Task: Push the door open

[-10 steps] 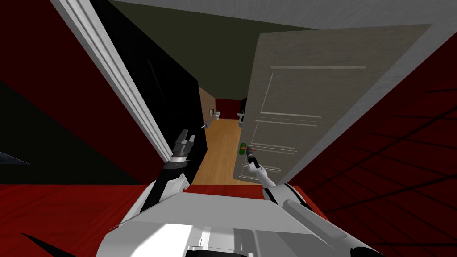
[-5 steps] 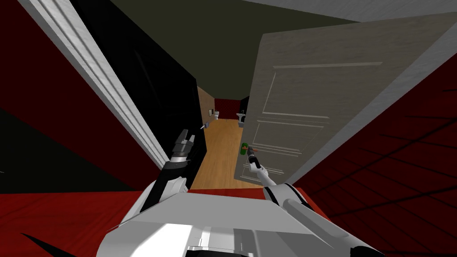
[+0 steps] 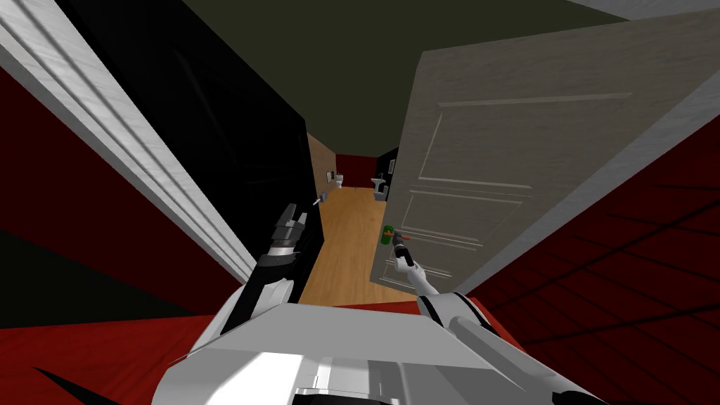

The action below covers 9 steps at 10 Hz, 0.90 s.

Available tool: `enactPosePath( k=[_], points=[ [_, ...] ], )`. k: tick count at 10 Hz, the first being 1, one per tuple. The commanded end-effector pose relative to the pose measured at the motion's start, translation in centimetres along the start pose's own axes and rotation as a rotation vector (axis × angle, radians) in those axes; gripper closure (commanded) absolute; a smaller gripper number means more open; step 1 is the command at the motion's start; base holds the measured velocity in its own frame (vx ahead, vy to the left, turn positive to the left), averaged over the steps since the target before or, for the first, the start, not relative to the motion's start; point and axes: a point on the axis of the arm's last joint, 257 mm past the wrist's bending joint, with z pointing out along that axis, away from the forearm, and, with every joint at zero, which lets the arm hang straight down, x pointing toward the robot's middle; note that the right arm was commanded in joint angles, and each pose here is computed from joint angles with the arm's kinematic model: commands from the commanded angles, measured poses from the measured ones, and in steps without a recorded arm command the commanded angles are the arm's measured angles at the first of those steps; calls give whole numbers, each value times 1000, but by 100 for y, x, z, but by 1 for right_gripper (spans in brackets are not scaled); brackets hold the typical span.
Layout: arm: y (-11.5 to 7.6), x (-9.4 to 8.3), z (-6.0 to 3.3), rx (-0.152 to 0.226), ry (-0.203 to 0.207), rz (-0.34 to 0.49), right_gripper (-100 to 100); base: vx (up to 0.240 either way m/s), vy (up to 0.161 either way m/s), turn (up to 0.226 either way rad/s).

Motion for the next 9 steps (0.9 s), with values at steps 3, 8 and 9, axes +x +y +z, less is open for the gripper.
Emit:
enactPosePath(
  k=[3, 8, 9],
  points=[
    [-15, -326, -23, 3, -55, -5, 100, 138, 100, -67],
    [141, -459, 14, -31, -78, -1, 100, 92, 53, -33],
    [24, -495, -27, -5, -85, -4, 100, -5, -15, 32]
  ],
)
